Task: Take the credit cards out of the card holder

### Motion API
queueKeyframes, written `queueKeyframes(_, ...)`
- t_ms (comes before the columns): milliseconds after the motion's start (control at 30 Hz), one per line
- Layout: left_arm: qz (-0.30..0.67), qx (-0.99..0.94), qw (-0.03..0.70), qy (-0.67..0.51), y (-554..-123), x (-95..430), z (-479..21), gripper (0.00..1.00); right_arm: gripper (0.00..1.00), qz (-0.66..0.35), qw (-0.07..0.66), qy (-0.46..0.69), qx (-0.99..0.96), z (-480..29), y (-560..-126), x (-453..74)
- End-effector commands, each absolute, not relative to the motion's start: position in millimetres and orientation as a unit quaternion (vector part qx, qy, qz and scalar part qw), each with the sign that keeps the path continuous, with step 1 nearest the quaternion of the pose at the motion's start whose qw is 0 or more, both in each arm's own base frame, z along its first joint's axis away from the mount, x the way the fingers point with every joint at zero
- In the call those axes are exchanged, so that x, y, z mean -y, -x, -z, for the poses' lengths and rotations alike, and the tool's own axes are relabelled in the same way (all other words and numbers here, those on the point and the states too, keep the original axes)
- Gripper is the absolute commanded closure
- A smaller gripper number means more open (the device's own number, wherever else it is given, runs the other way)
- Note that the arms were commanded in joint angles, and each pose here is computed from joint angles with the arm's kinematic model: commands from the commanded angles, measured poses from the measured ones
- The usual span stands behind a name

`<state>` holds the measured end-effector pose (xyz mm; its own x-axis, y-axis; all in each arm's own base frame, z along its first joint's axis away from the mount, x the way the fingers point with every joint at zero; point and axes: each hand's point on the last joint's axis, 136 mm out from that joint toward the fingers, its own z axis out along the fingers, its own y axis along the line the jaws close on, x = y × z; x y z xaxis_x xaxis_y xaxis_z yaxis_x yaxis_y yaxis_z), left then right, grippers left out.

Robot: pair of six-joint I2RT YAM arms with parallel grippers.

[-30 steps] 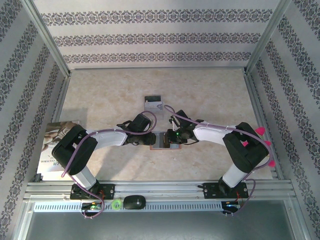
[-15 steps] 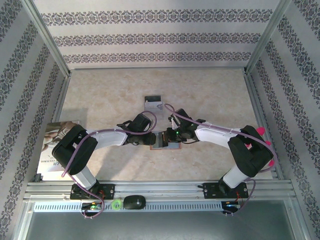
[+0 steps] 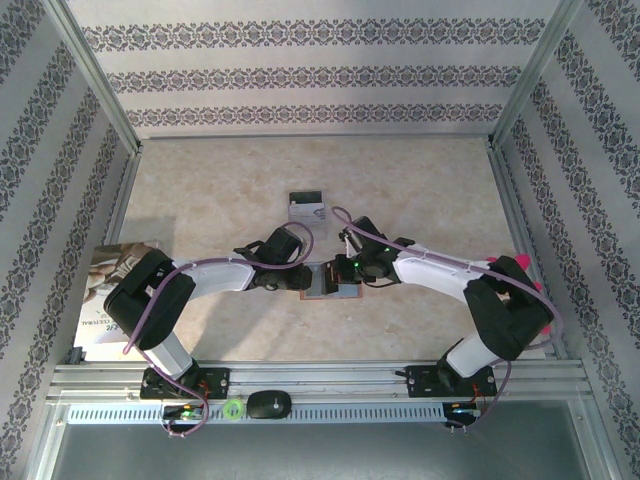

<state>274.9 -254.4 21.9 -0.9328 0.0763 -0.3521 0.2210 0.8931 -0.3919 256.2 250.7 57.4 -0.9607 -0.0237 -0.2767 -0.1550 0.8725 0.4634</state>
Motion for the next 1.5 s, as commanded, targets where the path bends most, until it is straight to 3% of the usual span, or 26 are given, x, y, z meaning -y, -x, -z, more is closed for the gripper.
queueKeyframes(0, 0.2, -0.967, 0.129, -0.089, -257.6, 248.7, -1.5, 0.67, 1.0, -0.191, 0.148, 0.036, -0.97, -62.6, -256.0, -222.9)
queueKeyframes(333, 0.209, -0.965, 0.133, -0.091, -259.9, 251.4, -0.9, 0.61, 1.0, -0.159, 0.147, 0.053, -0.975, -74.8, -252.1, -226.3)
queueKeyframes(567, 0.221, -0.959, 0.158, -0.083, -267.0, 251.0, -16.4, 0.51, 1.0, -0.163, 0.158, 0.067, -0.972, -85.3, -256.1, -245.7)
queueKeyframes(967, 0.229, -0.953, 0.189, -0.068, -270.5, 244.1, -35.5, 0.45, 1.0, -0.145, 0.117, 0.07, -0.98, -58.4, -249.0, -255.9)
queueKeyframes(1067, 0.229, -0.953, 0.186, -0.067, -269.0, 242.5, -33.2, 0.45, 0.9, -0.148, 0.114, 0.069, -0.98, -53.4, -248.4, -260.3)
queueKeyframes(1200, 0.23, -0.954, 0.183, -0.066, -267.9, 241.6, -32.0, 0.45, 0.87, -0.149, 0.117, 0.07, -0.979, -53.4, -249.9, -260.9)
queueKeyframes(1467, 0.232, -0.952, 0.188, -0.065, -269.0, 240.0, -36.6, 0.45, 1.0, -0.146, 0.15, 0.082, -0.974, -76.3, -259.1, -253.5)
